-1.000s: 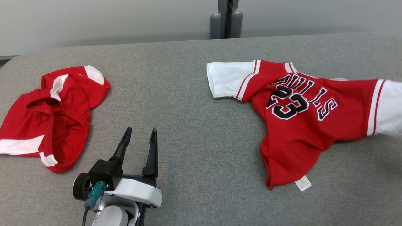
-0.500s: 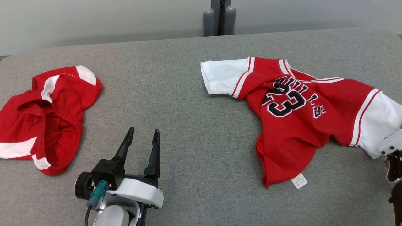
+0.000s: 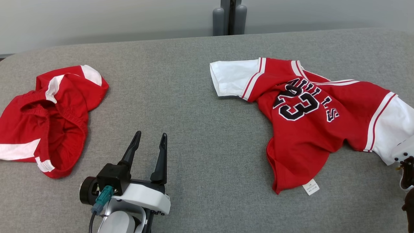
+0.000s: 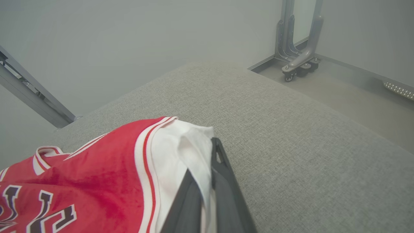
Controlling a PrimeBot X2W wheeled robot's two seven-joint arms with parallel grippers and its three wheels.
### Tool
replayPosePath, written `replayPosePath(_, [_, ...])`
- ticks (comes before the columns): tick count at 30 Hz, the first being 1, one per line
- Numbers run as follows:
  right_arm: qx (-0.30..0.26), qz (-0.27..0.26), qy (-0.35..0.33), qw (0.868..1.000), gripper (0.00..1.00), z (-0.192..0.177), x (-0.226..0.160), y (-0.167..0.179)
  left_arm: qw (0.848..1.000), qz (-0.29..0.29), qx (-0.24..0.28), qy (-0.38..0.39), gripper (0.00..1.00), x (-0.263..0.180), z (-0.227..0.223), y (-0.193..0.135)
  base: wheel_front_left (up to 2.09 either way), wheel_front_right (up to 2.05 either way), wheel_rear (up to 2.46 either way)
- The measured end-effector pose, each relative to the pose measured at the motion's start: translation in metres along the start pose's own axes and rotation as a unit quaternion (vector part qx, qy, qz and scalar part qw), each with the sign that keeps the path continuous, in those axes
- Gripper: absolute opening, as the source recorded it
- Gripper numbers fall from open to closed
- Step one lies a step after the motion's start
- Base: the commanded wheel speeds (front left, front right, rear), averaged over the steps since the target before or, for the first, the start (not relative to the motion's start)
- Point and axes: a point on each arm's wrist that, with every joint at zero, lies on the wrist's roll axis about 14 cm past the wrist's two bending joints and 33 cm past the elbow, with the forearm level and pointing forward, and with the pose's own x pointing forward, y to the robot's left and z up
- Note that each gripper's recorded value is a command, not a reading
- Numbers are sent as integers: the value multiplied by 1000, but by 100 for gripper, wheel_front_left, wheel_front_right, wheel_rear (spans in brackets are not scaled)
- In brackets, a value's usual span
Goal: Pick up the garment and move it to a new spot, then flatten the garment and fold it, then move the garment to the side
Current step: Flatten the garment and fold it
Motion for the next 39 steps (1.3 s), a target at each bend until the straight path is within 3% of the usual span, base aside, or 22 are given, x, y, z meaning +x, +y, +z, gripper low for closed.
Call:
replayPosePath(17, [-1, -6, 8, 1000, 0, -7, 1, -2, 1000, 2, -1, 1, 100, 2, -1, 2, 0, 0, 0])
replayPosePath(18, [0, -8, 6, 1000, 43, -6, 2, -3, 1000, 2, -1, 2, 100, 2, -1, 2, 0, 0, 0])
replayPosePath(19, [0, -10, 0, 1000, 100, -2, 2, -4, 1000, 2, -1, 2, 100, 2, -2, 2, 0, 0, 0])
replayPosePath(28, [9, 15, -40, 999, 100, 19, 0, 17, 1000, -1, 0, -3, 100, 2, 2, -1, 0, 0, 0])
replayPosePath(33, [12, 79, -93, 992, 100, 45, -10, 64, 1000, 4, 0, -19, 100, 2, 14, 1, 0, 0, 0])
replayPosePath(39, [6, 177, -148, 973, 100, 60, -50, 110, 999, 17, -3, -47, 100, -3, 33, 6, 0, 0, 0])
